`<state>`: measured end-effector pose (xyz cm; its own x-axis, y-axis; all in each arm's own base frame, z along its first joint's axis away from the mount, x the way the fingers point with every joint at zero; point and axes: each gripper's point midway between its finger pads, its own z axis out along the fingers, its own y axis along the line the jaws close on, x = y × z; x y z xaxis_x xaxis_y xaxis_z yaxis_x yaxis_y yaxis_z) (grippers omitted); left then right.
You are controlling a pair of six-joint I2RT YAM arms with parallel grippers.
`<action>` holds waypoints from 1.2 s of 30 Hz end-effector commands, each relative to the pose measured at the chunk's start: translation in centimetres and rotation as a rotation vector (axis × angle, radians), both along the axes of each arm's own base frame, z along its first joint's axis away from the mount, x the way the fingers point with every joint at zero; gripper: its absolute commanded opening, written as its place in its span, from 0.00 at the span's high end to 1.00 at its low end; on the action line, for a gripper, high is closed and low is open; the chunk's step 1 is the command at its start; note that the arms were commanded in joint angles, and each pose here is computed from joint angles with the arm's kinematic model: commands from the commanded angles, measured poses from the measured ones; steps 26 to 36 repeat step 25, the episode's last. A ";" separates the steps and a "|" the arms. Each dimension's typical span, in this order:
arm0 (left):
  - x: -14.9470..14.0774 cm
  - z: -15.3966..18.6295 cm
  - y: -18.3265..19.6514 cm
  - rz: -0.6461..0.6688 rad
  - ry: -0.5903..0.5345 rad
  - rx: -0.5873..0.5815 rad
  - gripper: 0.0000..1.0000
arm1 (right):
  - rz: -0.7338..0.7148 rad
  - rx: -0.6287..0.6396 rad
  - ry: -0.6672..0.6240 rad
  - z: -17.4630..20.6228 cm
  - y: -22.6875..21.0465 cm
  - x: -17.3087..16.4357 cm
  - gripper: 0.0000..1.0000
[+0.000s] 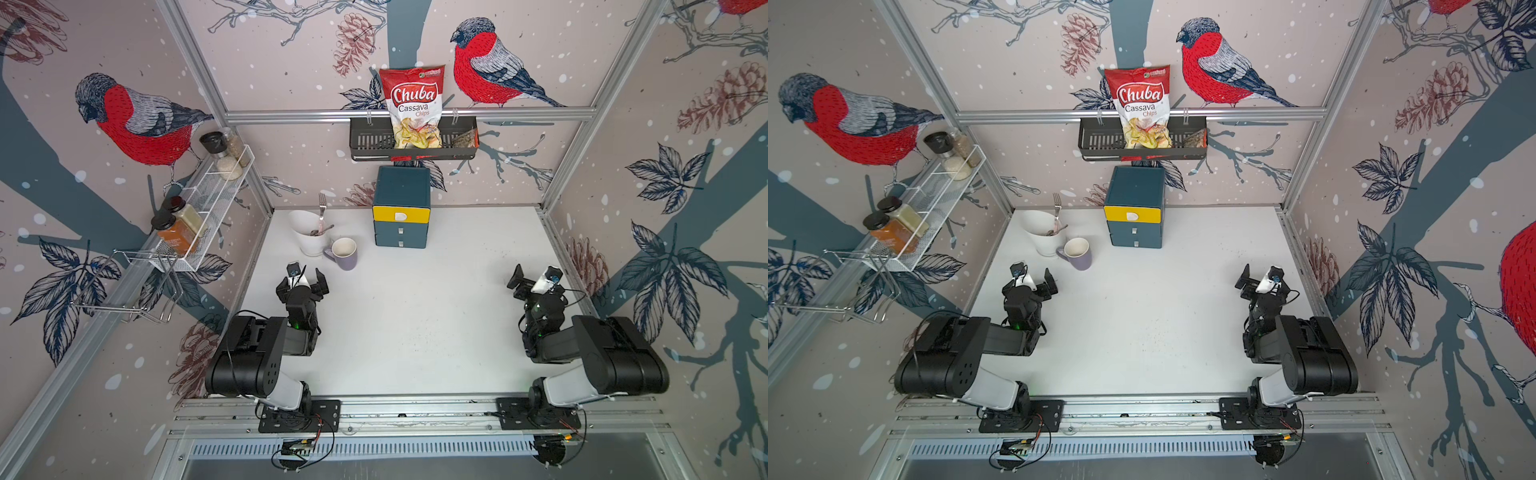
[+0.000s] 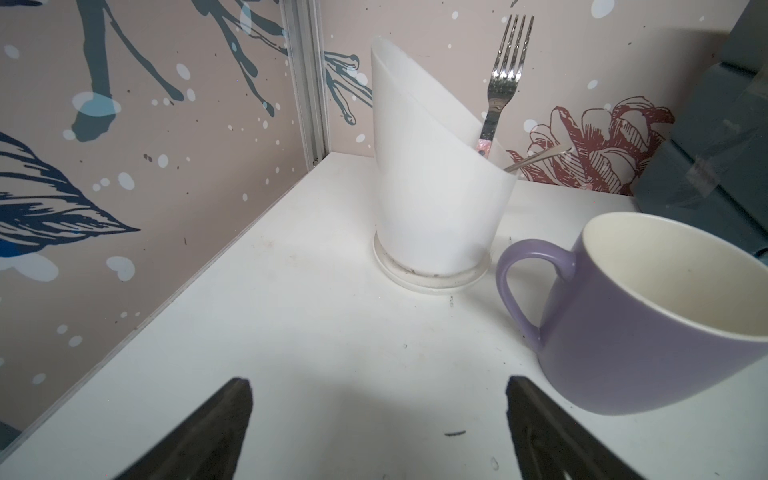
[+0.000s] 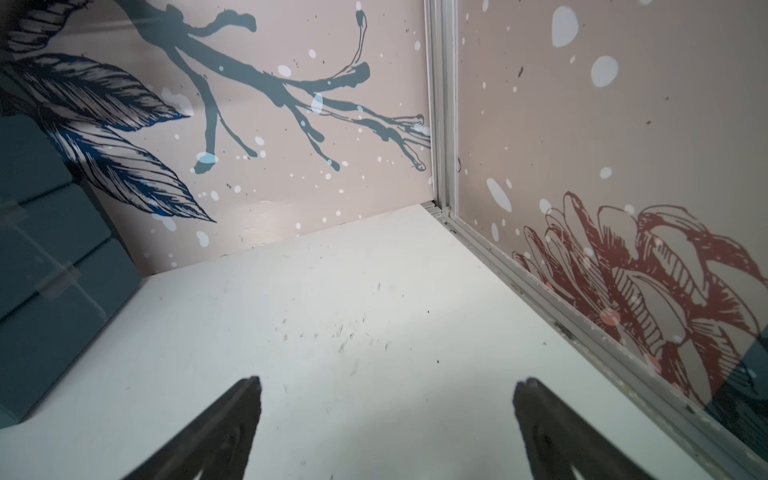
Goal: Put the binder clips in the drawer according to color
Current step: Reset both arms
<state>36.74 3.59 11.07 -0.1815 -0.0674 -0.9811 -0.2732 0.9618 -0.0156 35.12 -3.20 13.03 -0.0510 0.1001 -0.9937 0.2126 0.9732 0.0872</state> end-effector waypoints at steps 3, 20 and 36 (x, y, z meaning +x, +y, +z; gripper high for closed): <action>0.7 1.4 -0.6 -0.044 -0.052 0.009 0.01 | -0.049 0.003 0.028 0.1 -0.6 0.9 0.00; 0.6 1.4 -0.5 -0.043 -0.050 0.008 0.02 | -0.111 -0.007 0.036 -0.1 -1.1 1.1 0.00; 0.6 1.4 -0.6 -0.043 -0.051 0.010 0.01 | -0.111 -0.006 0.039 0.0 -1.1 1.0 0.00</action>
